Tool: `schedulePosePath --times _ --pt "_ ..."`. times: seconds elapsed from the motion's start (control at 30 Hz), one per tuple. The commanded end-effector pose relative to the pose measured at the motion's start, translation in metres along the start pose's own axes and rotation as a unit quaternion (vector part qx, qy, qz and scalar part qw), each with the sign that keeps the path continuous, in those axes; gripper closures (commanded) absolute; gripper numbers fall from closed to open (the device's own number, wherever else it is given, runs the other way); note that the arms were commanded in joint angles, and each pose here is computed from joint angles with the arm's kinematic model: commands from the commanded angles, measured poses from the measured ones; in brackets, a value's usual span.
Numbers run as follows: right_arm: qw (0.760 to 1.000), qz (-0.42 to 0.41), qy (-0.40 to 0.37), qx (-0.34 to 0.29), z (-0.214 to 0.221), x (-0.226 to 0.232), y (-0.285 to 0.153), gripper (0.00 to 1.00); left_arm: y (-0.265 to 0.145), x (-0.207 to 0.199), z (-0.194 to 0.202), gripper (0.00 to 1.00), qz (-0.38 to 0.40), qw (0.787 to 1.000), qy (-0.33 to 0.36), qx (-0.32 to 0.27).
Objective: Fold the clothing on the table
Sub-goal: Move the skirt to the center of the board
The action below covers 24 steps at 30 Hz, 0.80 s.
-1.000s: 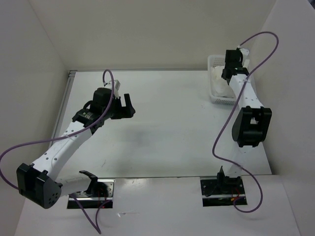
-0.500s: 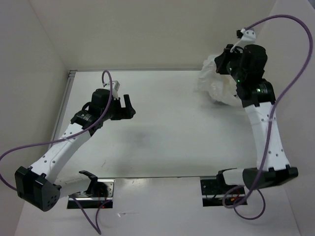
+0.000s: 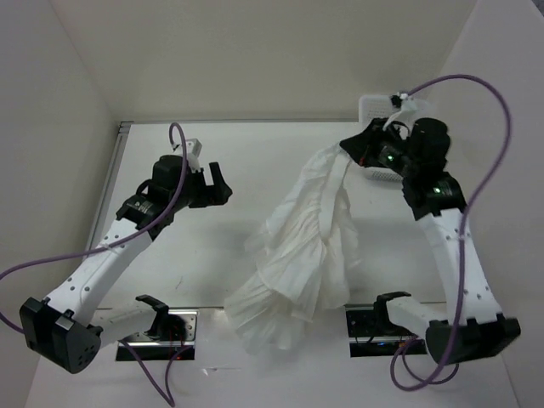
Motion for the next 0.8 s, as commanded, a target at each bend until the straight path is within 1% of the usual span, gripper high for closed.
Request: schedulePosePath --times 0.0,0.07,0.1,0.13,0.17,0.2,0.3,0.33,0.37,0.43,0.47,0.5,0.53,0.6,0.63,0.67,0.7,0.77 --pt "0.983 0.139 0.083 0.092 0.071 -0.055 0.04 0.8 -0.005 -0.002 -0.008 0.01 0.006 1.0 -0.004 -0.03" --pt "0.968 0.191 0.098 0.129 0.095 -0.071 0.046 0.49 -0.008 -0.006 -0.009 0.01 0.023 0.999 -0.003 -0.029" --pt "0.961 0.216 0.1 0.143 0.103 -0.08 0.049 0.47 -0.008 -0.008 -0.007 0.01 0.035 0.999 -0.003 -0.02" --pt "0.961 0.212 0.099 0.145 0.104 -0.077 0.051 0.47 -0.01 -0.014 -0.002 0.01 0.069 0.998 -0.001 -0.003" --pt "0.96 0.213 0.1 0.149 0.105 -0.077 0.05 0.47 -0.01 -0.015 0.001 0.01 0.085 0.996 0.0 0.008" --pt "0.964 0.215 0.089 0.124 0.094 -0.071 0.045 0.47 -0.013 -0.02 0.006 0.01 0.107 0.994 0.004 0.017" --pt "0.963 0.238 0.075 0.101 0.084 -0.063 0.031 0.46 -0.016 -0.027 0.027 0.02 0.142 0.988 0.026 0.057" --pt "0.963 0.238 0.071 0.104 0.084 -0.062 0.027 0.45 -0.019 -0.03 0.033 0.04 0.159 0.984 0.03 0.07" --pt "0.962 0.238 0.066 0.114 0.087 -0.062 0.026 0.45 -0.02 -0.035 0.044 0.11 0.176 0.979 0.043 0.091" --pt "0.955 0.244 0.071 0.154 0.106 -0.064 0.021 0.45 -0.023 -0.044 0.057 0.15 0.204 0.97 0.06 0.114" --pt "0.953 0.245 0.073 0.163 0.113 -0.065 0.02 0.45 -0.025 -0.052 0.059 0.17 0.221 0.967 0.063 0.113" --pt "0.949 0.247 0.077 0.177 0.122 -0.066 0.019 0.45 -0.022 -0.056 0.069 0.19 0.228 0.963 0.066 0.127" --pt "0.944 0.247 0.088 0.2 0.141 -0.067 0.018 0.45 -0.017 -0.065 0.082 0.19 0.227 0.96 0.075 0.147" --pt "0.939 0.251 0.098 0.212 0.156 -0.067 0.015 0.45 -0.003 -0.075 0.094 0.19 0.212 0.963 0.071 0.152" --pt "0.936 0.249 0.108 0.223 0.169 -0.068 0.014 0.45 0.009 -0.088 0.104 0.19 0.209 0.96 0.079 0.168" --pt "0.936 0.249 0.108 0.224 0.172 -0.069 0.015 0.45 0.015 -0.097 0.106 0.19 0.206 0.961 0.08 0.168" --pt "0.936 0.246 0.115 0.223 0.174 -0.067 0.013 0.45 0.033 -0.102 0.111 0.19 0.173 0.969 0.075 0.161" --pt "0.936 0.236 0.12 0.231 0.178 -0.065 0.013 0.45 0.043 -0.117 0.109 0.2 0.164 0.973 0.076 0.145"
Point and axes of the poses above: each gripper's point midway between its finger pads, its own y axis out along the fingers, its own x axis along the line the jaws close on, z = x × y, the point moved 8 cm from there along -y, back along the fingers, and after that the axes turned 9 degrees about -y, right-handed, at the moved point
